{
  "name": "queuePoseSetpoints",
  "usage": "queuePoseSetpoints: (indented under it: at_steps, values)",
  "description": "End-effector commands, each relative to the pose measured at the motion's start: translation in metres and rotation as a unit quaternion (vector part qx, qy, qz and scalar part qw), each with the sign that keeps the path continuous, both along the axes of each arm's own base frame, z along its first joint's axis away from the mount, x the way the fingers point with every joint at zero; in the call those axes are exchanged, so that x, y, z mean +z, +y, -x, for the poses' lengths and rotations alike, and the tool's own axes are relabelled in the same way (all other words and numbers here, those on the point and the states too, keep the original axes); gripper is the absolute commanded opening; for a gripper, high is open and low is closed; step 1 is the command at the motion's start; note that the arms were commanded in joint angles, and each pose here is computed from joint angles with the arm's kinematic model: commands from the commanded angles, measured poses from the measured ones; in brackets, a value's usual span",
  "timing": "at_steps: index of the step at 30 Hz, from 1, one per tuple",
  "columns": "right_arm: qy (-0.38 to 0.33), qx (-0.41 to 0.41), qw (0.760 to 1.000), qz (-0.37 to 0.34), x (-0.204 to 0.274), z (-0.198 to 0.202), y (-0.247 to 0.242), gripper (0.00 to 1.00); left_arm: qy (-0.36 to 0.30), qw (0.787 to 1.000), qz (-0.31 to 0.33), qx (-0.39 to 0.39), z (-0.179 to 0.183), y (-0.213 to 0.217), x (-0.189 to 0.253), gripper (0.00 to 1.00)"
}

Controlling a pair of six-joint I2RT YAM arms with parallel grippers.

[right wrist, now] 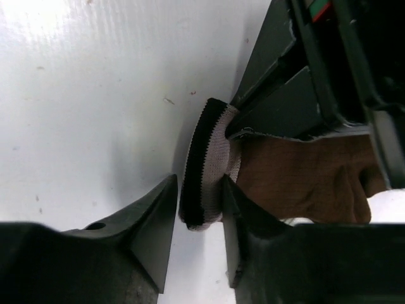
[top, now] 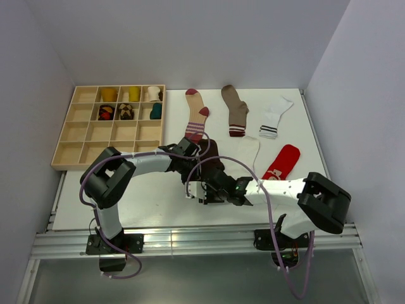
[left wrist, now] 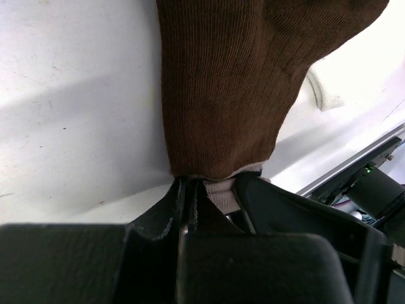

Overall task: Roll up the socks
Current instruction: Roll the sock at the center of the board.

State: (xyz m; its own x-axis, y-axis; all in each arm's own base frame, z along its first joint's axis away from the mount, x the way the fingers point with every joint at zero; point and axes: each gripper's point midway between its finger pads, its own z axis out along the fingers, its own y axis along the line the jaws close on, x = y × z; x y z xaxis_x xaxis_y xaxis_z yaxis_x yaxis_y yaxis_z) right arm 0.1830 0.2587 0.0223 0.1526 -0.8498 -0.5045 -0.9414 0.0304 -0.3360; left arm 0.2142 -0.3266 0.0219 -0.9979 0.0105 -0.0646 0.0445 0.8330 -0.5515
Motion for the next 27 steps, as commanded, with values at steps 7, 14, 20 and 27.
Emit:
queuePoseSetpoints:
  at_steps: [7,14,20,27]
  values:
    - [-0.014,-0.01,1.0,0.0,0.005,-0.011,0.012,0.15,-0.003,1.0,0.016,0.0,-0.005,-0.003,0.009,0.04]
    - [0.081,0.01,0.996,-0.039,0.025,0.009,0.013,0.11,-0.041,0.996,0.058,0.061,-0.015,0.006,0.024,0.26]
    - [0.215,0.002,0.975,-0.06,0.033,0.008,0.001,0.1,-0.077,0.987,0.078,0.12,-0.019,0.019,0.031,0.35]
    - [0.352,-0.005,0.934,-0.064,0.036,0.009,-0.003,0.09,-0.184,0.966,0.076,0.167,-0.038,0.044,0.046,0.47]
